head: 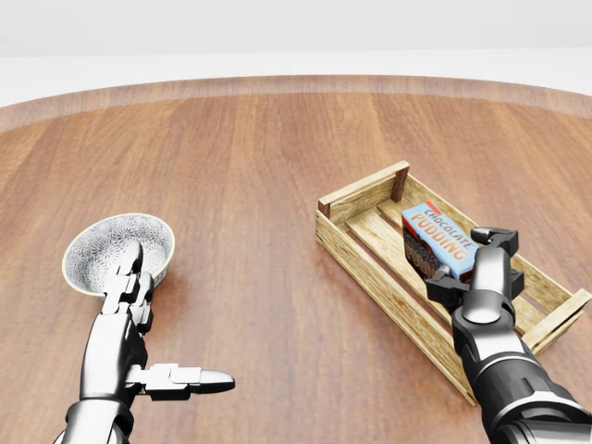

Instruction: Pick up the chocolate pudding and put it in the tray.

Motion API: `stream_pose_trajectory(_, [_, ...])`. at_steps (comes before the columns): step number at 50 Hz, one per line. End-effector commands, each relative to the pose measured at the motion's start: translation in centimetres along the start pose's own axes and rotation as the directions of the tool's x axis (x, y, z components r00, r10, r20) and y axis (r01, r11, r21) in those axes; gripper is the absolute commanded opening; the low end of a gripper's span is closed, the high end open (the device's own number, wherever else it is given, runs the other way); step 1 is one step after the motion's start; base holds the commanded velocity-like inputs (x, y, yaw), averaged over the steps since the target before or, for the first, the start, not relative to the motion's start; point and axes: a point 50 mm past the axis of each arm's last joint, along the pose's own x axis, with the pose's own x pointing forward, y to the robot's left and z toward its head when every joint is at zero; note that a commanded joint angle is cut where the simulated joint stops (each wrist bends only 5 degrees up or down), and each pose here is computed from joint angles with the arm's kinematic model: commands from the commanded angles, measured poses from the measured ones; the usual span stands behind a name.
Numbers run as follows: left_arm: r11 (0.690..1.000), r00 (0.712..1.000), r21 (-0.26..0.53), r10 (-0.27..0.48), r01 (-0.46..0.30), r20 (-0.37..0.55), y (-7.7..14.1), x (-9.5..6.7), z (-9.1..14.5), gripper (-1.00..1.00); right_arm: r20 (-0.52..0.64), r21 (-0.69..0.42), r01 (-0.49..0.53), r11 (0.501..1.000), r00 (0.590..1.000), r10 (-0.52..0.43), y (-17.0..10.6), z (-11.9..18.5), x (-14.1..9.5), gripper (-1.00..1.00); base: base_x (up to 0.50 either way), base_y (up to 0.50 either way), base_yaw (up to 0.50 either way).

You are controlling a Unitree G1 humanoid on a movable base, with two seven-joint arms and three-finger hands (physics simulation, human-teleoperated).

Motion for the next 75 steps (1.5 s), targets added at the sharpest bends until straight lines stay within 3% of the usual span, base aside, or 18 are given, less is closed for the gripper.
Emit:
stream_pose_trajectory(1, [1.0, 1.0, -0.018, -0.009, 0.009, -0.004, 0.0, -0.1, 0.1, 1.0, -0.02, -0.016, 0.013, 1.0, 1.0, -0.013, -0.2, -1.0, -0.1, -1.0, 0.0, 0.0, 0.0])
stream_pose_trajectory(33, [1.0, 1.0, -0.018, -0.009, 0.009, -0.004, 0.0, -0.1, 0.1, 1.0, -0.053, -0.034, 0.015, 0.999, 0.998, -0.017, -0.2, -2.5, -0.4, -1.0, 0.0, 0.0, 0.0])
stream_pose_trajectory(71, [1.0, 1.0, -0.018, -0.009, 0.009, -0.004, 0.0, -0.1, 0.1, 1.0, -0.047, -0.029, 0.016, 0.999, 0.999, -0.018, -0.4, -2.2, -0.3, -1.0, 0.0, 0.0, 0.0])
stream_pose_trajectory(72, [1.0, 1.0, -0.018, -0.009, 0.009, -0.004, 0.0, -0.1, 0.1, 1.0, -0.048, -0.029, 0.017, 0.999, 0.999, -0.019, -0.4, -2.2, -0.3, -0.95, 0.0, 0.0, 0.0])
stream_pose_trajectory(73, [1.0, 1.0, -0.018, -0.009, 0.009, -0.004, 0.0, -0.1, 0.1, 1.0, -0.049, -0.029, 0.017, 0.999, 0.999, -0.018, -0.3, -2.2, -0.3, -0.36, 0.0, 0.0, 0.0])
stream_pose_trajectory(74, [1.0, 1.0, -0.019, -0.009, 0.009, -0.004, 0.0, -0.1, 0.1, 1.0, -0.049, -0.028, 0.017, 0.999, 0.999, -0.019, -0.4, -2.2, -0.3, -0.11, 0.0, 0.0, 0.0])
stream_pose_trajectory(75, [1.0, 1.0, -0.019, -0.009, 0.008, -0.004, 0.0, -0.1, 0.1, 1.0, -0.049, -0.028, 0.018, 0.999, 0.999, -0.019, -0.4, -2.2, -0.3, -0.04, 0.0, 0.0, 0.0])
